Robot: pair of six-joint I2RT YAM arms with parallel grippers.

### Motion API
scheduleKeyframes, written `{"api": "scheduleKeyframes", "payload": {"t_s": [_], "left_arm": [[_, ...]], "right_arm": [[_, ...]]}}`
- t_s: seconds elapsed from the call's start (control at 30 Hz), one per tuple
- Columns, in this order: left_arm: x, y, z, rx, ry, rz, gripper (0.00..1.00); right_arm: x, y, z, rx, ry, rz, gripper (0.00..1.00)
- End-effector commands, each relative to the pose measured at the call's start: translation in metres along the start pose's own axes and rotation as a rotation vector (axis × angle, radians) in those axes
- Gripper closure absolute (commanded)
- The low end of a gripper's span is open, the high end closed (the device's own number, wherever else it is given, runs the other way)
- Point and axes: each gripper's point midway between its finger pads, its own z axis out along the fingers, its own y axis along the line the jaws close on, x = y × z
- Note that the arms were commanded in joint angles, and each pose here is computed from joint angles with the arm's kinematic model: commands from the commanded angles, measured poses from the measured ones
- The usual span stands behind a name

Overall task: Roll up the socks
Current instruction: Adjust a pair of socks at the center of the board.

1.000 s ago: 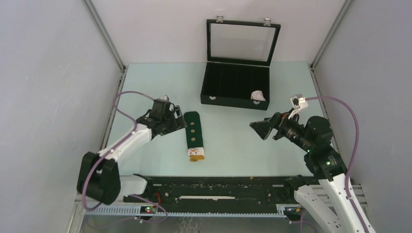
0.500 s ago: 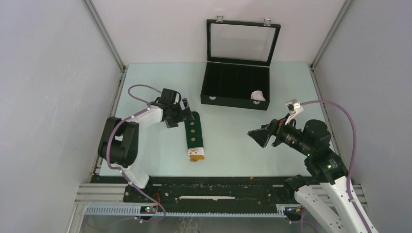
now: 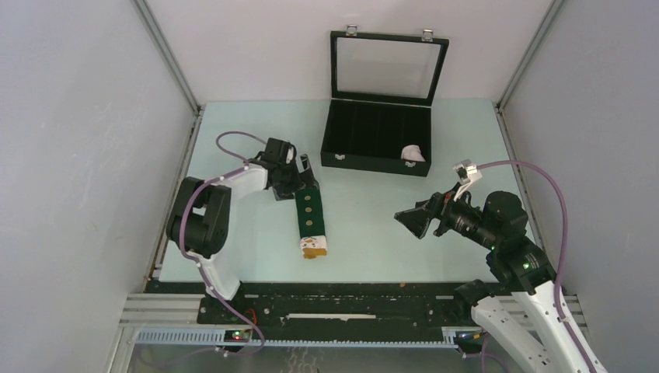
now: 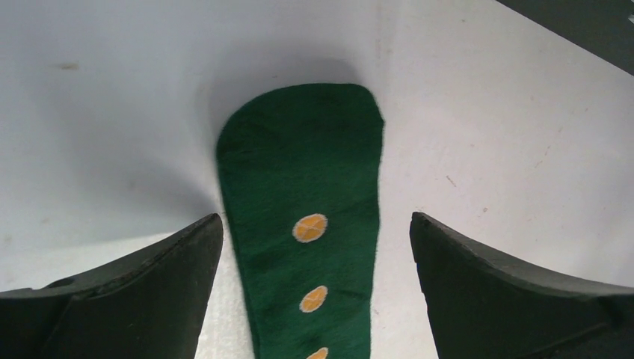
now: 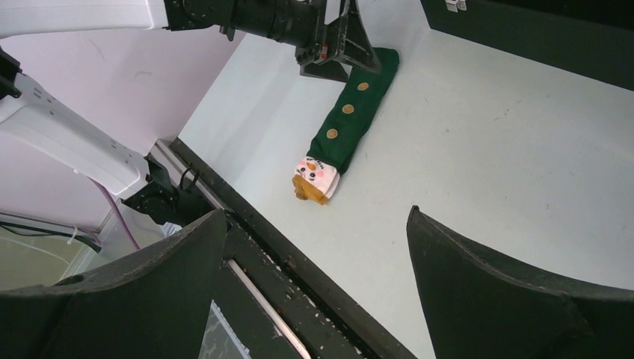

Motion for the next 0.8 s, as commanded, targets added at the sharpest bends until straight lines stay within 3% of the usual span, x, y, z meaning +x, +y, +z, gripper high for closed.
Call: {"api": "scheduleKeyframes", "payload": {"t_s": [0.0, 0.53, 0.77], "left_arm": [[0.007, -0.028, 0.011, 0.056, 0.027, 0.063, 0.0], [0.082, -0.1, 0.025, 0.156, 0.123, 0.185, 0.0], [0.079, -0.115, 0.007, 0.184, 0.078, 0.205, 0.0]], "right_arm": [[-0.001, 0.006, -0.001, -0.03, -0.002, -0.022, 0.04], [0.012, -0.003, 0.002, 0.022, 0.045, -0.017, 0.05], [0.026, 0.006, 0.004, -0.044, 0.118, -0.066, 0.12]]}}
